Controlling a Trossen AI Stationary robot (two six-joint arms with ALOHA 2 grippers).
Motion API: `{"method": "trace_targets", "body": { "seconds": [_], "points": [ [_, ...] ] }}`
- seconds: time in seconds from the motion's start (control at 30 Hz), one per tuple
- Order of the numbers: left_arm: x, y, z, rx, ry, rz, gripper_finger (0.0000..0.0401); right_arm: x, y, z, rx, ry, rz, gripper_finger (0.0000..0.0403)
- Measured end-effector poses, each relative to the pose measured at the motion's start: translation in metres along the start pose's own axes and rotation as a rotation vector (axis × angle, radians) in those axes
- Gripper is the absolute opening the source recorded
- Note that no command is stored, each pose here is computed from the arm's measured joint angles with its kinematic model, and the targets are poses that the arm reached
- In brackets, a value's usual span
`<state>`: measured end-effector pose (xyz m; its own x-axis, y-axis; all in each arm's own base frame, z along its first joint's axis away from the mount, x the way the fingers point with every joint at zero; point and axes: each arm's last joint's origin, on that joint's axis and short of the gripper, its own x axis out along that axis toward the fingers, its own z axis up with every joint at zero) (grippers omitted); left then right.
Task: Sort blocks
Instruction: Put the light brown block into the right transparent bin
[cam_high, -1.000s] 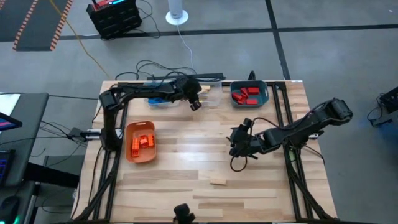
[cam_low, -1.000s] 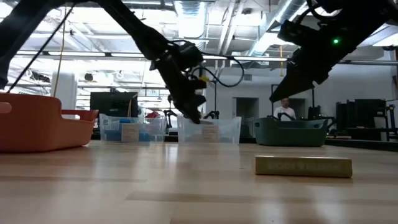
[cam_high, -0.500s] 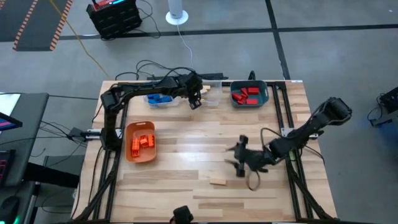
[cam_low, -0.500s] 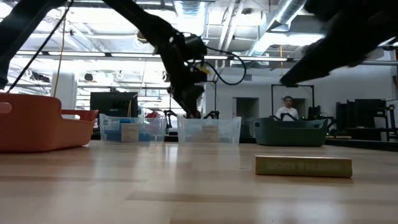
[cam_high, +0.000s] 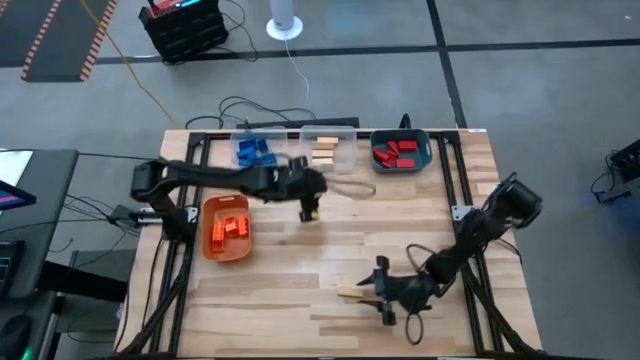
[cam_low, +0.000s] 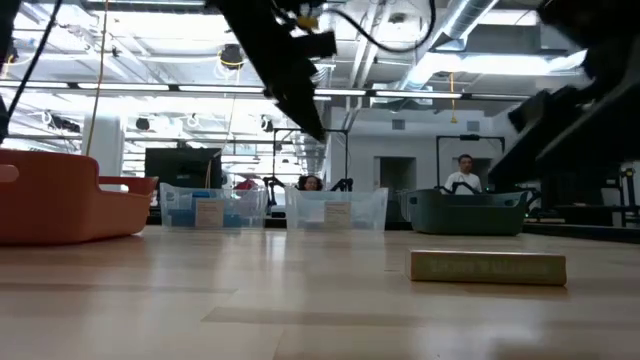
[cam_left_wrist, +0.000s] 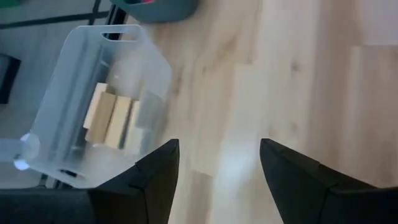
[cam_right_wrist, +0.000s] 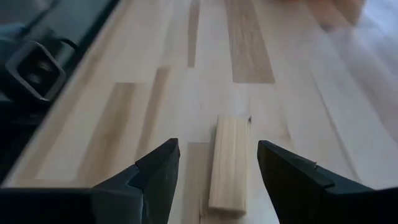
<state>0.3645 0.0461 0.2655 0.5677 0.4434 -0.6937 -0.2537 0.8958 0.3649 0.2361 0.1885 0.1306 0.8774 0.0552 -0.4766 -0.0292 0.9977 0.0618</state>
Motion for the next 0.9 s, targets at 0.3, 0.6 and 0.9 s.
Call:
{"method": "trace_targets", "body": {
  "seconds": [0.3,0.6,0.9],
  "points": [
    [-0.056,-0.044,-0.024,-0.059,-0.058,-0.059,0.0219,0.036,0.007,-0.01,-0.009,0.104,-0.083,0.0257],
    [-0.083,-0.052,-0.046,-0.154,-0.085,-0.086,0.0219,0.038,0.003,-0.018,0.0,0.174,-0.129,0.0257],
    [-0.089,-0.06,-0.048,-0.132,-0.098,-0.11,0.0219,0.039,-0.002,-0.019,-0.026,0.224,-0.138,0.0161]
  ]
}}
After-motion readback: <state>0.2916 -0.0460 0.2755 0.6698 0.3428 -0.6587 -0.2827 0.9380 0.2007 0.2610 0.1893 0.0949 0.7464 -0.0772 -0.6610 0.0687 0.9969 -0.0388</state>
